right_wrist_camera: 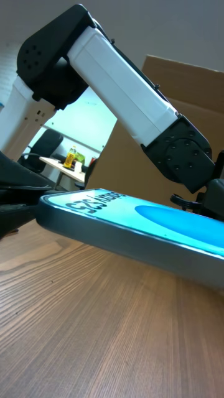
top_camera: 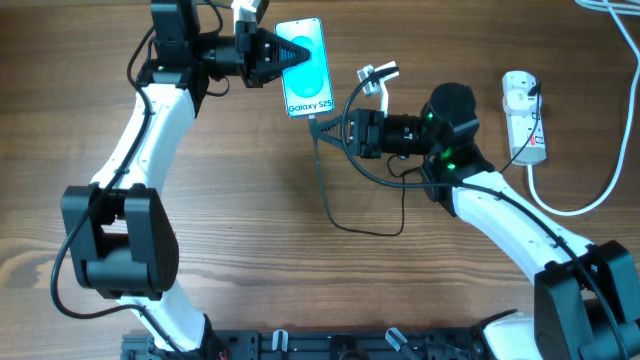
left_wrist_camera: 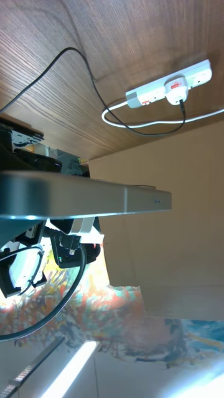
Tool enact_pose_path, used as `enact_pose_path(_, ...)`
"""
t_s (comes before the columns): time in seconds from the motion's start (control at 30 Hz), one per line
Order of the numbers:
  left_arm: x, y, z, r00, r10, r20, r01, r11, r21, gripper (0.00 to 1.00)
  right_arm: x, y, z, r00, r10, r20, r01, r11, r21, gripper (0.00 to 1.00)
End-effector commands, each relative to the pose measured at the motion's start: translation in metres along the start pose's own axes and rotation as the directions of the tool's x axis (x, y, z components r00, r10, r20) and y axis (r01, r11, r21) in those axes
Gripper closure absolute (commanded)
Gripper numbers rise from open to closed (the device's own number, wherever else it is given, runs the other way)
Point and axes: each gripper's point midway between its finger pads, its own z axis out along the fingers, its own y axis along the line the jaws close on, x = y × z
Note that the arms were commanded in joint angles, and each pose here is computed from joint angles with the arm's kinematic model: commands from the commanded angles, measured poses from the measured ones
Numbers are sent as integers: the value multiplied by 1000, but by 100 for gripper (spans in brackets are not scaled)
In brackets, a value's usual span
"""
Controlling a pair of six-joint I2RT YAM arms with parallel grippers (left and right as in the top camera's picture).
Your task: Plug charger to phone and switch on socket
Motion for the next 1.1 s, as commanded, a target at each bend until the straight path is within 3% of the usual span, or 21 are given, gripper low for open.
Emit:
enact_pose_path(0.0,10,-17,6,997,61,-49,-59,998,31,96,-13,10,0,999,-21,43,21,1000,7,95)
enact_pose_path(0.53,18,-20,17,994,61,-86,-57,997,47,96,-47,5,-12,978,-20,206,10,999,50,95)
enact_pose_path(0.8,17,-20,15,995,62,-82,-58,997,46,96,-41,-3,-13,984,20,179,-31,998,63,94)
enact_pose_path(0.9,14,-19,9,996,61,-67,-58,997,41,96,-31,-10,-12,990,45,136,-56,995,77,84)
enact_pose_path(0.97,11,-18,3,997,60,-54,-59,998,37,96,-26,-9,-12,993,40,109,-48,996,72,70)
enact_pose_path(1.07,7,-17,-5,998,61,-32,-60,998,30,96,-18,-9,-11,997,34,70,-39,997,64,57)
